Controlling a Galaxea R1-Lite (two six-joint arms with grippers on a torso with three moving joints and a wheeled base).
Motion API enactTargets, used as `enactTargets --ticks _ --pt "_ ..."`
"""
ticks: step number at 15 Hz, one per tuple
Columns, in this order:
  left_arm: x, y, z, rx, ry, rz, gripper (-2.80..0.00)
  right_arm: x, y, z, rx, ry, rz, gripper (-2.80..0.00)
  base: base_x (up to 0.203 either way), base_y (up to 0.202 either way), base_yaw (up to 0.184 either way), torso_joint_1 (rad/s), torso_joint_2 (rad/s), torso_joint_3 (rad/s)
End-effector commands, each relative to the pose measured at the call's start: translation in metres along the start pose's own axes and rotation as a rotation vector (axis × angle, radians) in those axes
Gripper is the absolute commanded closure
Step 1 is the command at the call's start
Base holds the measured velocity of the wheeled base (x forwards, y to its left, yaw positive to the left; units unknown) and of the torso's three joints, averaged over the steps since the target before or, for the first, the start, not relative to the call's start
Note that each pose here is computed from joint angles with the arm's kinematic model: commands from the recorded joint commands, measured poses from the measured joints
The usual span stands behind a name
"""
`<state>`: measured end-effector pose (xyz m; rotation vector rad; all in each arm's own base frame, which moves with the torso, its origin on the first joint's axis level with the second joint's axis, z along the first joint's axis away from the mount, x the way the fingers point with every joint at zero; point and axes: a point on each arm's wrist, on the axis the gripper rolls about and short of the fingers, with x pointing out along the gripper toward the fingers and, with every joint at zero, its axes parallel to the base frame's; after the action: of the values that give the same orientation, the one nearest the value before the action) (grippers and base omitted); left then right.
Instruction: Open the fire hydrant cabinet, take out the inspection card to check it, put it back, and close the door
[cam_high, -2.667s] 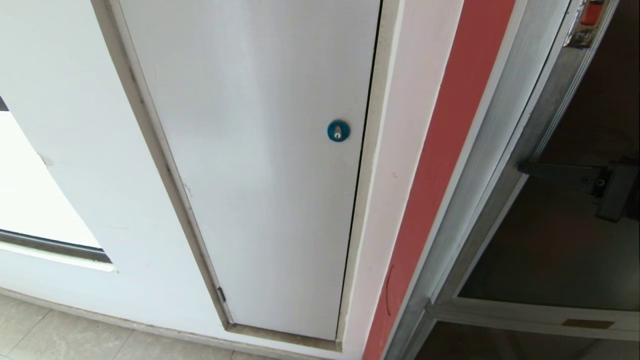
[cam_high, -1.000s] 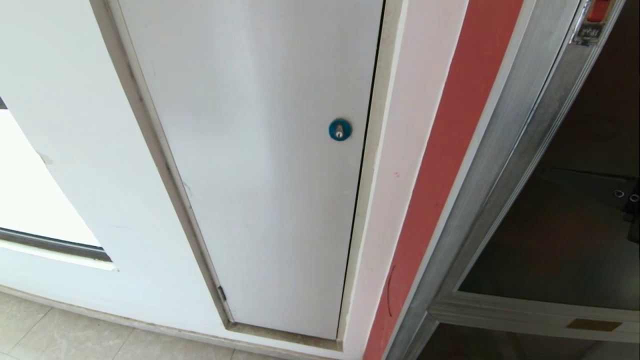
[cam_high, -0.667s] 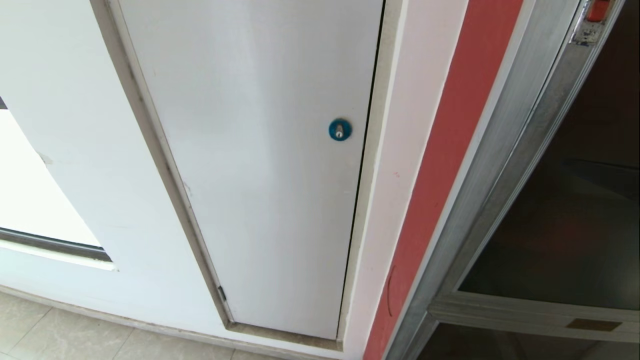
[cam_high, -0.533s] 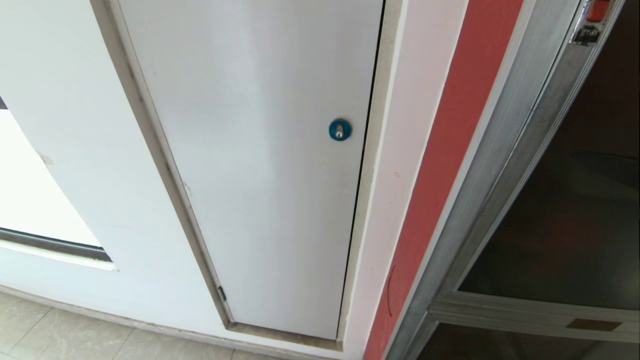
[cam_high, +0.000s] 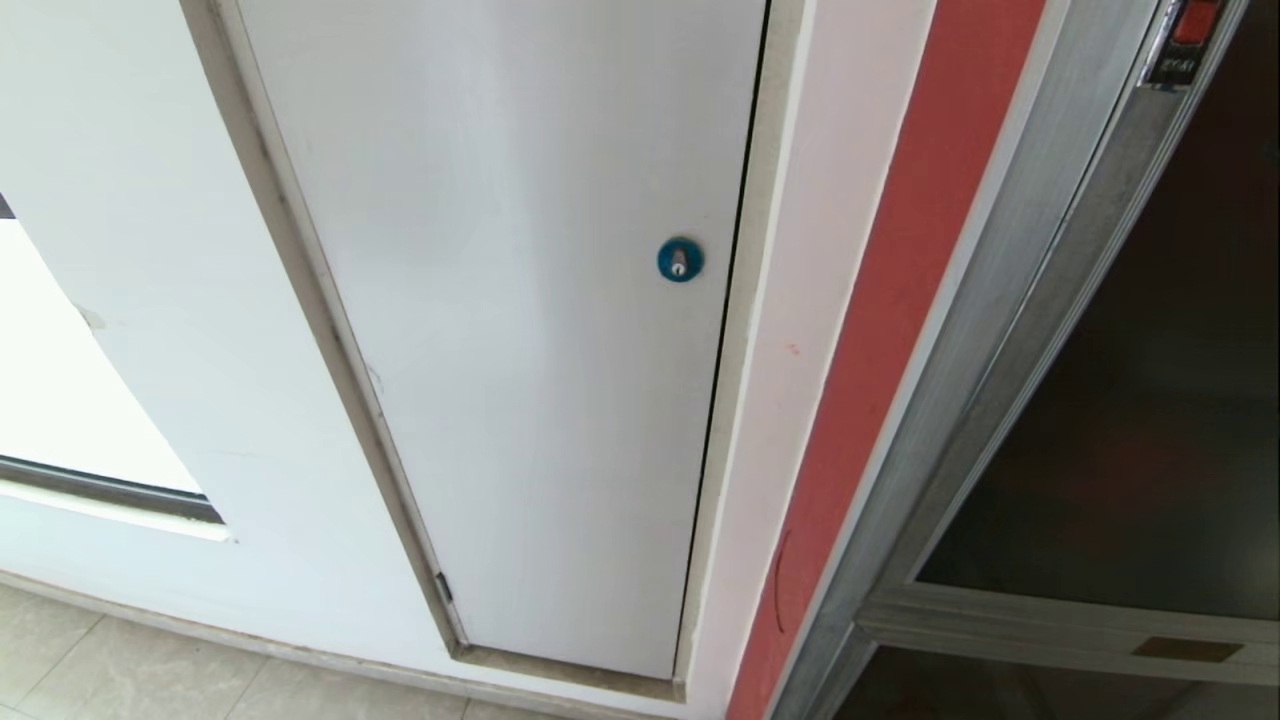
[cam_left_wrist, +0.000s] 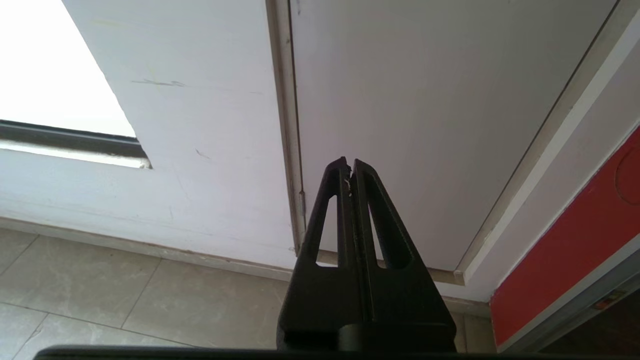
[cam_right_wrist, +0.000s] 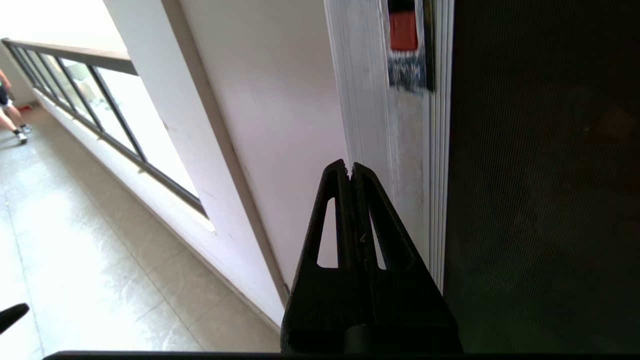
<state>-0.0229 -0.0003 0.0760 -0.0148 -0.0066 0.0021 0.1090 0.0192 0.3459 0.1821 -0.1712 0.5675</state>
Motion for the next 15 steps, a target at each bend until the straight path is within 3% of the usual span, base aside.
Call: enactTargets --ticks 1,8,15 --pt "0.000 0.000 0.000 0.000 0.000 0.000 0.00 0.005 0.000 0.011 -0.007 -0.025 0.010 0.00 0.000 0.000 0.000 0.000 0.00 0.000" --pt "0.000 0.000 0.000 0.000 0.000 0.000 0.00 0.016 0.003 0.044 -0.013 -0.082 0.027 0.00 0.000 0.000 0.000 0.000 0.00 0.000" --pt "0.000 0.000 0.000 0.000 0.000 0.000 0.00 0.031 -0.001 0.059 -0.003 -0.062 0.033 0.00 0.000 0.000 0.000 0.000 0.00 0.000"
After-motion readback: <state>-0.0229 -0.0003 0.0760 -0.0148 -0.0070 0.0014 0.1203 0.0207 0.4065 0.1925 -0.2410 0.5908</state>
